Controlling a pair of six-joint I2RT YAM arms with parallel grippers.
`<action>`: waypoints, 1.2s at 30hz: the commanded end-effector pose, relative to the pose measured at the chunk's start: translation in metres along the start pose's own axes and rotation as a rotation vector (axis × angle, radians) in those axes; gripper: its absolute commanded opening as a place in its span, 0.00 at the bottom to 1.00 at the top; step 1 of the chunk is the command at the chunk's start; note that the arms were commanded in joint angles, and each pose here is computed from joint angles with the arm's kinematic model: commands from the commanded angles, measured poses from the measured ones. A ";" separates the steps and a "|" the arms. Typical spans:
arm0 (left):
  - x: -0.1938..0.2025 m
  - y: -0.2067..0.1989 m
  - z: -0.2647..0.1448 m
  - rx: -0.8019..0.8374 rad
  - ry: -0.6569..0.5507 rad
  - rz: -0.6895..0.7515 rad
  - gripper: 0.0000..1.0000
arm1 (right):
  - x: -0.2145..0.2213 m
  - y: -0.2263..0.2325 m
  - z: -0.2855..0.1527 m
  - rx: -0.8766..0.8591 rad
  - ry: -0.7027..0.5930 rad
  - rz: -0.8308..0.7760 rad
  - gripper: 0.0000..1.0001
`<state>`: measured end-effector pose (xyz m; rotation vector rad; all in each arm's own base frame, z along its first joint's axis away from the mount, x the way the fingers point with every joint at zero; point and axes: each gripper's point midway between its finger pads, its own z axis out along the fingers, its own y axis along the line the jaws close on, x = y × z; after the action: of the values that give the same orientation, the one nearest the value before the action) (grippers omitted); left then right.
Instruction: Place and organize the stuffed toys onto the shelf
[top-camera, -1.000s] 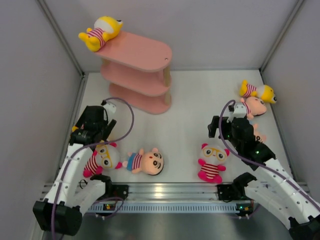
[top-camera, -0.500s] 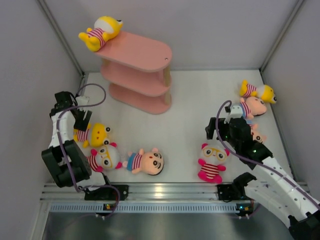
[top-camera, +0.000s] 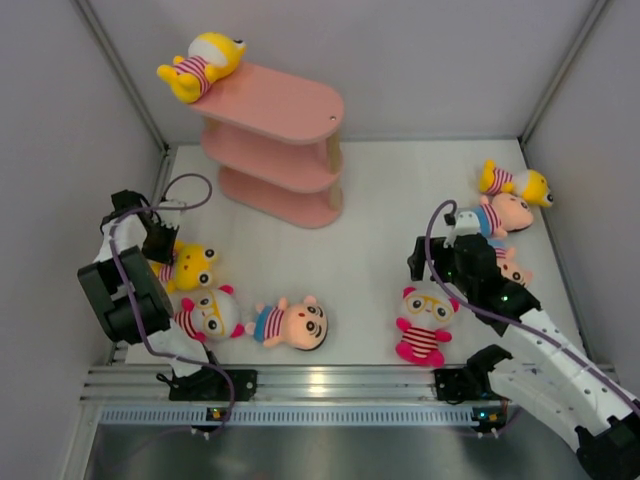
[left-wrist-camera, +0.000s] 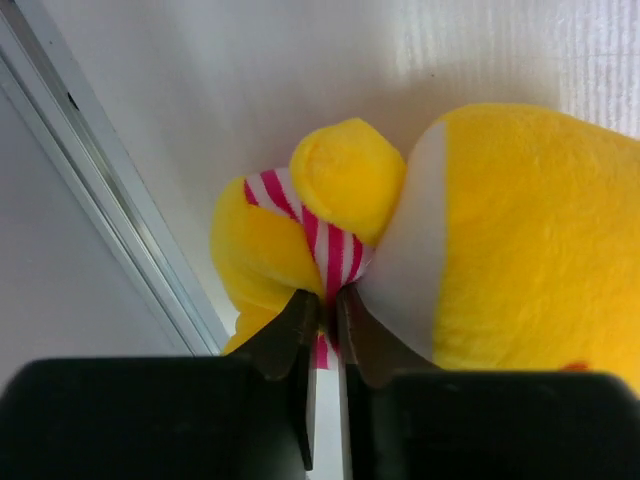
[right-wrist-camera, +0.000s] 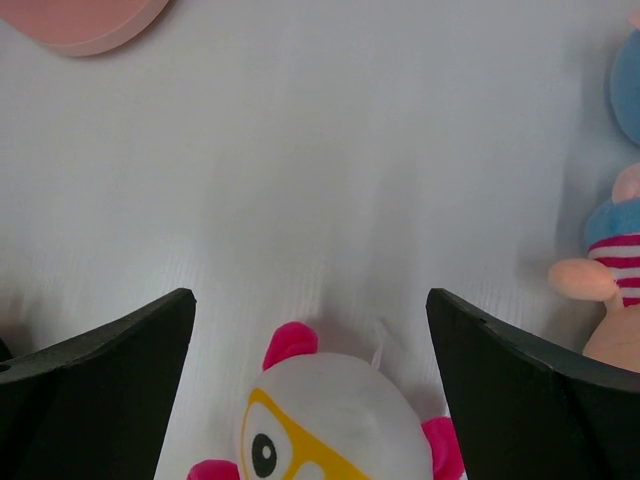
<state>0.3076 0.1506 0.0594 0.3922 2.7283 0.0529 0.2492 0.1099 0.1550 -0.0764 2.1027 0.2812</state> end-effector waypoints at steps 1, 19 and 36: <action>0.008 -0.027 0.011 0.120 -0.005 -0.016 0.04 | -0.021 0.010 -0.006 -0.057 -0.069 -0.003 0.99; -0.060 -0.095 -0.182 0.118 -0.517 -0.257 0.01 | -0.090 0.226 -0.050 -0.758 -0.253 -0.176 0.87; -0.075 -0.165 -0.270 0.365 -0.702 -0.239 0.01 | -0.108 0.430 -0.065 -1.251 -0.167 -0.083 0.97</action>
<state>0.2356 -0.0070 0.3041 0.1110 2.1059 -0.4526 0.1955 0.4821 0.3017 -0.8380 1.6133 1.2858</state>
